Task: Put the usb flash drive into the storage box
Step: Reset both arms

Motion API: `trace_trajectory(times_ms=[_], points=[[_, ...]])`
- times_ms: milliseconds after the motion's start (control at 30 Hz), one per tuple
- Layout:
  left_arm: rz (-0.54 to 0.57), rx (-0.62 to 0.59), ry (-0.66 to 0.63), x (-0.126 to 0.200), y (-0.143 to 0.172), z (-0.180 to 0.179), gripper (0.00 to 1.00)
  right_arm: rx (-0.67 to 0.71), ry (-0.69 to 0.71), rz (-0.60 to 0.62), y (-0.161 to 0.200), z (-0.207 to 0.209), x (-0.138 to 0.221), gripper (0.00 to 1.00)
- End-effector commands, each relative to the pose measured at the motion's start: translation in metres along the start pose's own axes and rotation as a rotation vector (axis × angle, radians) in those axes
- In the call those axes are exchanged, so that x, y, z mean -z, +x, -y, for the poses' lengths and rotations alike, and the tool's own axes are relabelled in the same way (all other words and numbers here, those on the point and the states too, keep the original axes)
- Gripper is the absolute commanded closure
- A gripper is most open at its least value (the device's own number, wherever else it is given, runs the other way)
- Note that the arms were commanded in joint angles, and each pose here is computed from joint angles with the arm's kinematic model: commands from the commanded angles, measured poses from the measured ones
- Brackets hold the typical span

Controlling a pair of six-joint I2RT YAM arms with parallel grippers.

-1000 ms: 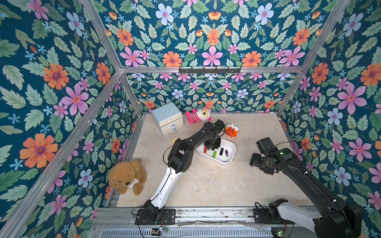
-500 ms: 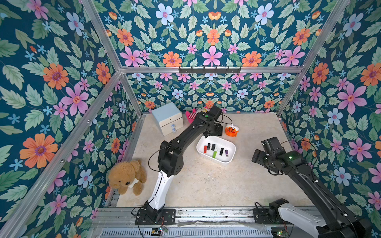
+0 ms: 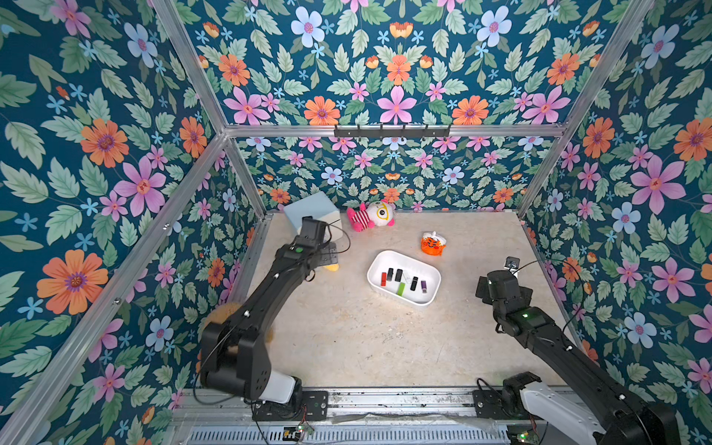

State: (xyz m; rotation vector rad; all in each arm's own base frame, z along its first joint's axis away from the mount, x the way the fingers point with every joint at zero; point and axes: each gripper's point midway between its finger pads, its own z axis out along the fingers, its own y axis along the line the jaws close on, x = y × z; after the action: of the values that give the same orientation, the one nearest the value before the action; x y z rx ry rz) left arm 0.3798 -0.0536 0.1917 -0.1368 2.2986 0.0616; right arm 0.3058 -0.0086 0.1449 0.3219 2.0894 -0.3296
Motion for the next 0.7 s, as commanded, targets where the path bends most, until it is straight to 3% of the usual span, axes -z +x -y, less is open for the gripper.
trace_trajectory(times_ms=[0,67,200,267,333,400,500,600,633,667], points=[[0.331,-0.08,-0.027,0.013,-0.037,-0.014,0.01,-0.065,-0.004,0.229,-0.041,-0.001,-0.015,0.01],[0.401,-0.105,-0.07,0.011,-0.027,-0.024,0.01,-0.05,-0.035,0.294,-0.037,-0.006,-0.026,0.01],[0.396,-0.167,-0.215,-0.006,-0.005,-0.05,0.01,-0.096,-0.029,0.249,-0.015,-0.001,-0.054,0.01],[0.436,-0.183,-0.246,-0.012,0.003,-0.059,0.01,-0.093,-0.052,0.314,-0.009,-0.003,-0.056,0.01],[0.504,-0.105,-0.213,-0.014,0.005,-0.062,0.01,-0.12,-0.066,0.38,-0.016,0.0,-0.056,0.0],[0.558,-0.016,-0.147,-0.019,0.011,-0.061,0.01,-0.14,-0.108,0.291,-0.002,0.001,-0.061,0.01],[0.589,-0.024,-0.095,-0.022,0.017,-0.052,0.01,-0.159,-0.149,0.413,-0.005,0.003,-0.057,0.0],[0.675,-0.068,-0.136,-0.009,0.025,-0.061,0.0,-0.067,-0.259,0.368,0.003,-0.021,-0.05,0.01],[0.664,-0.022,-0.175,-0.013,0.026,-0.07,0.0,-0.064,-0.236,0.386,0.0,-0.021,-0.053,0.01],[0.602,-0.052,-0.156,-0.026,0.034,-0.066,0.01,-0.073,-0.199,0.402,-0.003,-0.017,-0.052,0.01]])
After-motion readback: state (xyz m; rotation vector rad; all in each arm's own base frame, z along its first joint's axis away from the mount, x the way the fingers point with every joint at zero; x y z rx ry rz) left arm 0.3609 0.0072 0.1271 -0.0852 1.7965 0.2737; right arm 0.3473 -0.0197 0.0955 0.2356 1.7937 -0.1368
